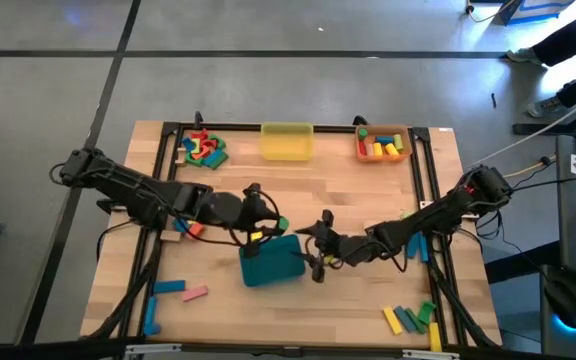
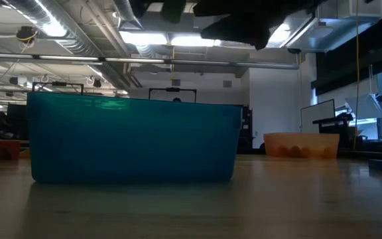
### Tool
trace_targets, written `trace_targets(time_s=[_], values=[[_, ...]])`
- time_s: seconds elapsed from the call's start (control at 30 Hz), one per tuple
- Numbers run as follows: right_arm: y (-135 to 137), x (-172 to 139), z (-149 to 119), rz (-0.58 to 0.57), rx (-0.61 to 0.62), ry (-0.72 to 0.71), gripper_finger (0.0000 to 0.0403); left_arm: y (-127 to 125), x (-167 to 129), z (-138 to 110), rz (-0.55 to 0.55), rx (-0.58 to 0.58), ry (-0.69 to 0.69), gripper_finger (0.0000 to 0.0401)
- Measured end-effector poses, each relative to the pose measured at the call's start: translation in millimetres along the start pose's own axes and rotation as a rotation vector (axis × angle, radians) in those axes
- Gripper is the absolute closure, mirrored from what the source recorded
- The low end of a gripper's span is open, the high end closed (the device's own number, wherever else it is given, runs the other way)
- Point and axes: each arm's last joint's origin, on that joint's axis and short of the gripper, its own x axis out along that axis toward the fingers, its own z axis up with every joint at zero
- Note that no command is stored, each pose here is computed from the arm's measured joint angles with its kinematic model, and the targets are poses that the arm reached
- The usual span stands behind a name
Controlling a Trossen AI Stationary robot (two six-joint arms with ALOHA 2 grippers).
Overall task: Sort blocks by size
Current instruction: Put the green cylindrical block into the orange bin
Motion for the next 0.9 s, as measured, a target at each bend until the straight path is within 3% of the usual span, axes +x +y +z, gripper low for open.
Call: trace_targets(time_s=[0.2,0.5,0.63,0.8,0.9], values=[[-17.0,9.7,11.0,-0.037,-0.022,-0.067,0.0141,9.2,5.0,8.2,-0.051,0.053,-0.062,0.0279],[-24.8,13.4,26.4,-0.008,-0.122,-0.189,0.0144,21.8,10.7,10.5,-0.013,0.059,-0.079,0.0278],[-24.3,12.3,31.1,-0.007,-0.13,-0.235,0.0178,21.5,10.6,11.1,-0.017,0.056,-0.085,0.0278],[-28.6,14.0,32.6,-0.019,-0.116,-0.241,0.0261,21.6,11.0,10.5,-0.012,0.089,-0.08,0.0278],[-32.0,15.3,33.1,-0.03,-0.119,-0.239,0.0262,21.6,11.0,10.8,-0.011,0.106,-0.084,0.0276]])
